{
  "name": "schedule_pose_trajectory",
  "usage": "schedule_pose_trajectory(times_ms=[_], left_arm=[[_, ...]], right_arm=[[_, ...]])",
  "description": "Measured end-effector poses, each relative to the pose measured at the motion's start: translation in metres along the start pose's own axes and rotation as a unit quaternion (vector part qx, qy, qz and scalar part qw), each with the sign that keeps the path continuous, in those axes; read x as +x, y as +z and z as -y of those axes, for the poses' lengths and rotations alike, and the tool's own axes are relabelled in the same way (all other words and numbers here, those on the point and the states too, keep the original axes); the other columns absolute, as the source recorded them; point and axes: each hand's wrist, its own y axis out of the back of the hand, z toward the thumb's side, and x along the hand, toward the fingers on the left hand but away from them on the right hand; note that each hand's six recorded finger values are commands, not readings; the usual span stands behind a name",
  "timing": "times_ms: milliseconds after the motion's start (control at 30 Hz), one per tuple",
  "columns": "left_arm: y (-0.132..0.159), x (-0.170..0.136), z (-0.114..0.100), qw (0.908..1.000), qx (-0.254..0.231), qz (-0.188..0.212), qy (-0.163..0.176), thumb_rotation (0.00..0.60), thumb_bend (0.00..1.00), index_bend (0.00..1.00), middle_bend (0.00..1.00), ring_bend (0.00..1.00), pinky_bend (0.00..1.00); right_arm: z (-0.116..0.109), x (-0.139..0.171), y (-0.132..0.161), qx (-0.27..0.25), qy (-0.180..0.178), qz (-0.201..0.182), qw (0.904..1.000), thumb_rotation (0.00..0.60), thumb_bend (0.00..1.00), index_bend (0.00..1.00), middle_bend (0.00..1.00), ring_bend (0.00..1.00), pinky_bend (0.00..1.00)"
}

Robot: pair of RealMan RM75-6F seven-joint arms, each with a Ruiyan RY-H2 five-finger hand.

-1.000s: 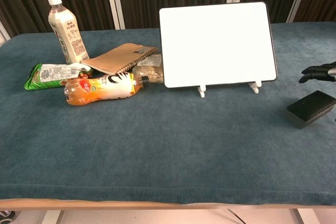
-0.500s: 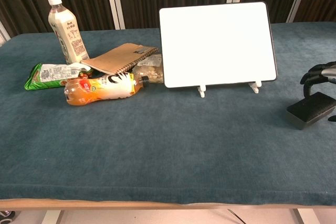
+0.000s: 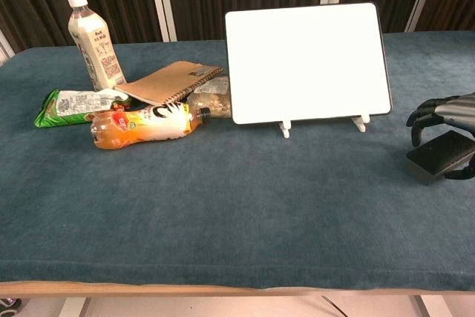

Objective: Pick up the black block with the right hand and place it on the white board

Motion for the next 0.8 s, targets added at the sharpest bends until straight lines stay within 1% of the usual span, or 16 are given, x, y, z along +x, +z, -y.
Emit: schedule_pose_trajectory(times_ms=[133,233,333,400,433,500,567,667,800], left_arm=[[-0.0002,-0.0002,-0.0010,1.0000,-0.002,0.000,0.002,0.600,0.37,0.00,0.00,0.00,0.09],[0.0000,-0.0006,-0.0013,1.0000,-0.003,0.002,0.002,0.600,0.37,0.00,0.00,0.00,0.09],[-0.0002,-0.0006,-0.0012,1.0000,-0.004,0.002,0.001,0.600,0.37,0.00,0.00,0.00,0.09],[-0.0002,-0.0007,-0.0011,1.0000,-0.004,0.002,0.001,0.600,0.37,0.00,0.00,0.00,0.09],[-0.0002,-0.0007,-0.0012,1.0000,-0.004,0.002,0.001,0.600,0.37,0.00,0.00,0.00,0.09],[0.0000,-0.0008,-0.0015,1.0000,-0.004,0.002,0.002,0.600,0.37,0.00,0.00,0.00,0.09],[0.0000,-0.0009,-0.0012,1.0000,-0.003,0.002,0.001,0.600,0.37,0.00,0.00,0.00,0.09],[0.0004,-0.0009,-0.0008,1.0000,-0.003,0.003,0.001,0.600,0.37,0.00,0.00,0.00,0.09],[0.0001,-0.0010,-0.0008,1.0000,-0.002,0.004,0.000,0.600,0.37,0.00,0.00,0.00,0.09]], right_arm=[[-0.0005,-0.0007,0.0025,0.001,-0.002,-0.002,1.0000,0.600,0.13,0.43,0.15,0.08,0.13],[-0.0002,-0.0009,0.0021,0.001,-0.002,0.001,1.0000,0.600,0.13,0.50,0.21,0.15,0.15],[-0.0001,-0.0012,0.0021,0.004,-0.003,0.002,1.0000,0.600,0.13,0.58,0.28,0.22,0.21],[0.0000,-0.0013,0.0023,0.005,-0.004,0.001,1.0000,0.600,0.14,0.61,0.31,0.25,0.25],[-0.0001,-0.0013,0.0024,0.005,-0.005,0.001,1.0000,0.600,0.15,0.64,0.33,0.28,0.28],[-0.0012,-0.0011,0.0035,0.007,-0.011,0.000,0.9999,0.600,0.17,0.73,0.41,0.38,0.40],[-0.0034,-0.0005,0.0052,0.011,-0.023,-0.003,0.9997,0.600,0.18,0.79,0.47,0.47,0.47],[-0.0054,0.0003,0.0064,0.020,-0.043,-0.007,0.9988,0.600,0.18,0.85,0.52,0.54,0.53],[-0.0059,0.0007,0.0062,0.026,-0.060,-0.009,0.9978,0.600,0.19,0.90,0.56,0.58,0.57]])
